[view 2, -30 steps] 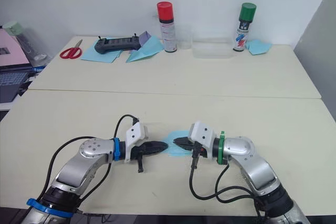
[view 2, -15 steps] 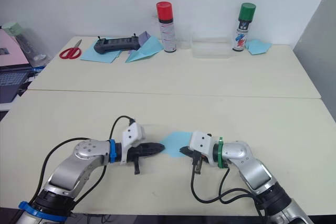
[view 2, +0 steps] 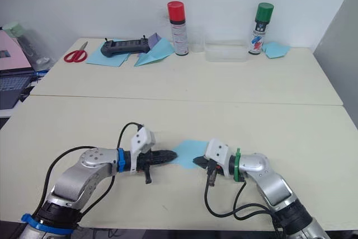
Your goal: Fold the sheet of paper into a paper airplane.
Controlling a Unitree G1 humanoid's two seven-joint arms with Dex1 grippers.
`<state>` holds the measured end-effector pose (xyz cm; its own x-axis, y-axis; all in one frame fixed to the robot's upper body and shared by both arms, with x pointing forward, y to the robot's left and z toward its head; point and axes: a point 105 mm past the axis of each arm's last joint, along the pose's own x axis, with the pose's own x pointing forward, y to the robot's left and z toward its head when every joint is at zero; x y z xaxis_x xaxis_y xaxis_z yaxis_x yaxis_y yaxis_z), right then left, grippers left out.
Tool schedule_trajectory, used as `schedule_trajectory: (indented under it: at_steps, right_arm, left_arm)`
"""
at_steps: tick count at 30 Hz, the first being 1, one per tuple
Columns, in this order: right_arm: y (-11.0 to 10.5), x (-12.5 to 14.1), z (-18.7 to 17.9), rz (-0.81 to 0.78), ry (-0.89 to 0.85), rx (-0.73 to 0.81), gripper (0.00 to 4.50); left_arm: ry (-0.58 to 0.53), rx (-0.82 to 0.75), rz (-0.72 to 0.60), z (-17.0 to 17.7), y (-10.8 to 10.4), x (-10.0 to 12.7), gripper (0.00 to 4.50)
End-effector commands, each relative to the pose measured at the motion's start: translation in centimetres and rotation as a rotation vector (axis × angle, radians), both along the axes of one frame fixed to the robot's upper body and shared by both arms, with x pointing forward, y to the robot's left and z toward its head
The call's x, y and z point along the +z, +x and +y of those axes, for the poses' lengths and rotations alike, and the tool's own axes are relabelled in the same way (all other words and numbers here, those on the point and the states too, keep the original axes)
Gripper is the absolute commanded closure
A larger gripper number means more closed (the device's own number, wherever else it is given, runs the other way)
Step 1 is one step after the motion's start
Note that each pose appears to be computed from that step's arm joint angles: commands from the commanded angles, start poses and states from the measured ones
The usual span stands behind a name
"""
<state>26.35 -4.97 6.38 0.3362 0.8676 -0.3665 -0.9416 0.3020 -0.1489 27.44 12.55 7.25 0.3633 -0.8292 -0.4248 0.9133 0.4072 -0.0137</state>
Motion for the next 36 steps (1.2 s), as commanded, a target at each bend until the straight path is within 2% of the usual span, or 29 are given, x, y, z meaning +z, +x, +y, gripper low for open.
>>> schedule_trajectory:
  at_steps: [1,3,5,8,11,12,15,18,22,27,32,36]
  right_arm:
    - [0.3,1.5,-0.4,0.037,0.059,-0.069,4.31]
    - [0.5,2.8,-0.7,0.073,0.113,-0.108,3.92]
    - [0.7,3.7,-1.0,0.114,0.15,-0.14,3.25]
    - [1.1,4.7,-3.9,0.234,0.163,-0.228,2.11]
    - [1.5,4.6,-5.9,0.306,0.123,-0.293,1.02]
    - [1.3,4.4,-6.3,0.385,0.124,-0.309,0.69]
    - [1.1,4.3,-6.3,0.589,0.161,-0.35,0.69]
    - [1.2,4.2,-5.0,0.721,0.213,-0.342,0.69]
    - [2.7,3.9,-4.0,0.847,0.295,-0.372,0.69]
    - [3.6,2.9,-3.1,0.935,0.274,-0.353,0.69]
    - [4.6,2.9,-2.0,0.939,0.253,-0.323,0.69]
    - [5.2,3.4,-2.9,0.918,0.241,-0.333,0.69]
  left_arm:
    - [0.12,-0.057,0.026,0.7,-0.8,-2.5,4.49]
    - [0.142,-0.071,0.027,0.8,-1.0,-3.2,4.5]
    - [0.134,-0.067,0.023,0.6,-0.8,-3.2,4.5]
    - [0.136,-0.078,0.011,0.3,-0.4,-3.4,4.5]
    - [0.14,-0.092,0.003,0.2,-0.4,-3.6,4.5]
    - [0.139,-0.1,0.0,0.1,-0.4,-3.7,4.5]
    - [0.126,-0.119,-0.007,-0.1,-0.5,-3.8,4.5]
    - [0.13,-0.137,-0.017,-0.2,-0.7,-4.0,4.5]
    - [0.153,-0.143,-0.035,-0.2,-0.7,-4.4,4.5]
    - [0.161,-0.163,-0.038,-0.2,-0.9,-4.5,4.5]
    - [0.159,-0.162,-0.048,-0.2,-0.7,-4.2,4.5]
    - [0.159,-0.158,-0.051,-0.2,-0.7,-4.1,4.5]
